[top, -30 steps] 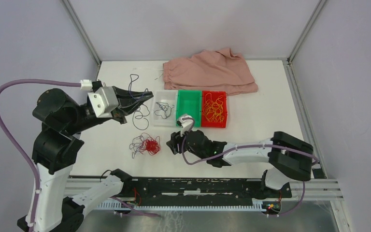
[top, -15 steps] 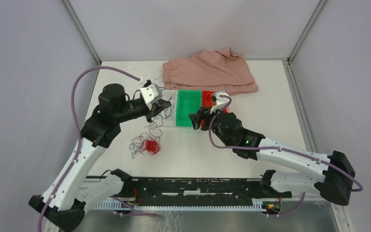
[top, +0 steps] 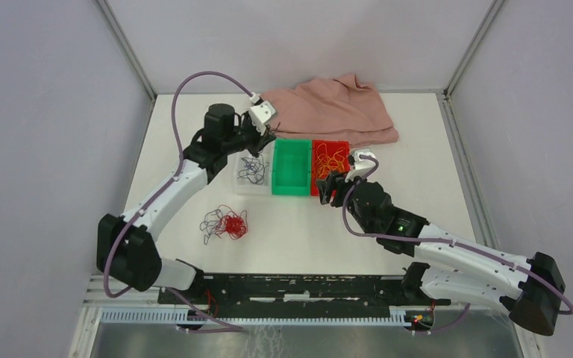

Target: Untangle the cables

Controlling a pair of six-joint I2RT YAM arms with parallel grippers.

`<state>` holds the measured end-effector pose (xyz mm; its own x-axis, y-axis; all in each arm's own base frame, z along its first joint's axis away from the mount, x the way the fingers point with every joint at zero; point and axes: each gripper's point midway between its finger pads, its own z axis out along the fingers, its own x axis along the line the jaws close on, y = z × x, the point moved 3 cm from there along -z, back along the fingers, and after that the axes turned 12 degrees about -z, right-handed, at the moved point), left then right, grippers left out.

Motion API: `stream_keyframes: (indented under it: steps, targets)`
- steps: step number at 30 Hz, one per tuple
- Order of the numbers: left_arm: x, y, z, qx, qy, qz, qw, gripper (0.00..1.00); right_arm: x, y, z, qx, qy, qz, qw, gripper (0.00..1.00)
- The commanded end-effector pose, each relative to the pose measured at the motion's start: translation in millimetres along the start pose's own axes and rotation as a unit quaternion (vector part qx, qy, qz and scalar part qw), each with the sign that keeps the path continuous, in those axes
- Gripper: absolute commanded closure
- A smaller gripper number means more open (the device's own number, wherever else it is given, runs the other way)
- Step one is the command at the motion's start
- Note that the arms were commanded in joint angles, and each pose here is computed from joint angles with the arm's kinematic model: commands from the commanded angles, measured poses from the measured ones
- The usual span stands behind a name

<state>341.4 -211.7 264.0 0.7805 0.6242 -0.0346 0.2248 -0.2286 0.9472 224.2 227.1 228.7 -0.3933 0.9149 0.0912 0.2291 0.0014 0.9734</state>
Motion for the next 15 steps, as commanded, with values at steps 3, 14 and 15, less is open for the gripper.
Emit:
stream_keyframes:
  steps: [3, 14, 15]
  targets:
    - [46.1, 22.6, 25.9, -0.061, 0.039, 0.013, 0.997, 0.97, -9.1, 6.2, -3.8, -0.022, -0.012, -0.013, 1.000, 0.37]
    - [91.5, -66.9, 35.2, 0.068, 0.095, 0.041, 0.992, 0.93, -16.7, 6.5, -3.3, -0.022, -0.018, -0.013, 1.000, 0.36]
    - [91.8, -75.7, 32.4, 0.081, 0.099, 0.045, 0.991, 0.93, -17.0, 6.8, -3.2, -0.022, -0.016, -0.010, 1.000, 0.36]
